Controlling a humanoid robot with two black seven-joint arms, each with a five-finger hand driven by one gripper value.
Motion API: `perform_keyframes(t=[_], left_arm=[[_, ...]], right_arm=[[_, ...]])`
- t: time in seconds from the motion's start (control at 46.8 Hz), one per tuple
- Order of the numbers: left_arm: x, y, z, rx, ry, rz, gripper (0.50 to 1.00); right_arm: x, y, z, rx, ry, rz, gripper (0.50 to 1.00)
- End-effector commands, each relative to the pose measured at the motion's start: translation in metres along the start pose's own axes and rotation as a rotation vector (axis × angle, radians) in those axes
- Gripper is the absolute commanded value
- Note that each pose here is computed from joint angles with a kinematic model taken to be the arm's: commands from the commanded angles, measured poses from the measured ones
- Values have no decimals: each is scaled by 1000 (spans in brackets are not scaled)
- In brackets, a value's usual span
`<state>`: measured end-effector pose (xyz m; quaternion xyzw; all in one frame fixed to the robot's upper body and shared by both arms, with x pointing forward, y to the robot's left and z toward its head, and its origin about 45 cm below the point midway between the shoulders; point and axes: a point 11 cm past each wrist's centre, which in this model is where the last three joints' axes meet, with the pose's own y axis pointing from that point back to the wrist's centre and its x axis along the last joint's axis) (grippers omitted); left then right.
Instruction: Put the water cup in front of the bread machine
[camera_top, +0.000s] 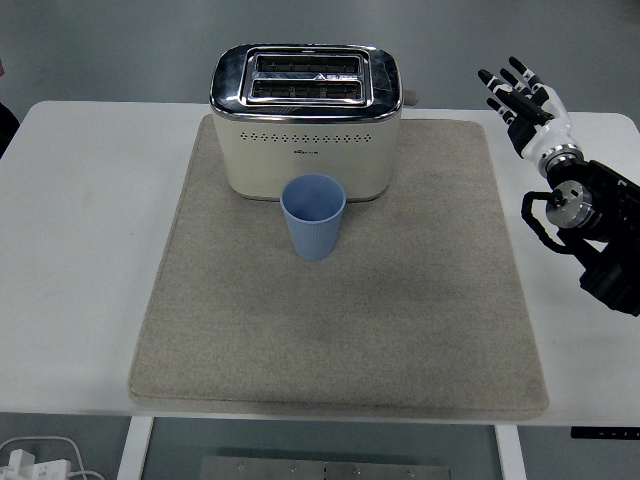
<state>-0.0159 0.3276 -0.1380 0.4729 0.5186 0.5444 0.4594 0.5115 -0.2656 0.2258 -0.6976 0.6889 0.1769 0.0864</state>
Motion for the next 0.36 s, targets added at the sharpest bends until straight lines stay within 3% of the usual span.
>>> perform_keyframes(t=[0.0, 0.342], left_arm=[[0, 0, 0, 0, 0, 0, 1000], [0, 0, 0, 0, -3, 0, 1000]], right_arm=[[-4, 0, -1, 11, -5, -9, 924], [-8, -3, -9, 31, -25, -15, 924]])
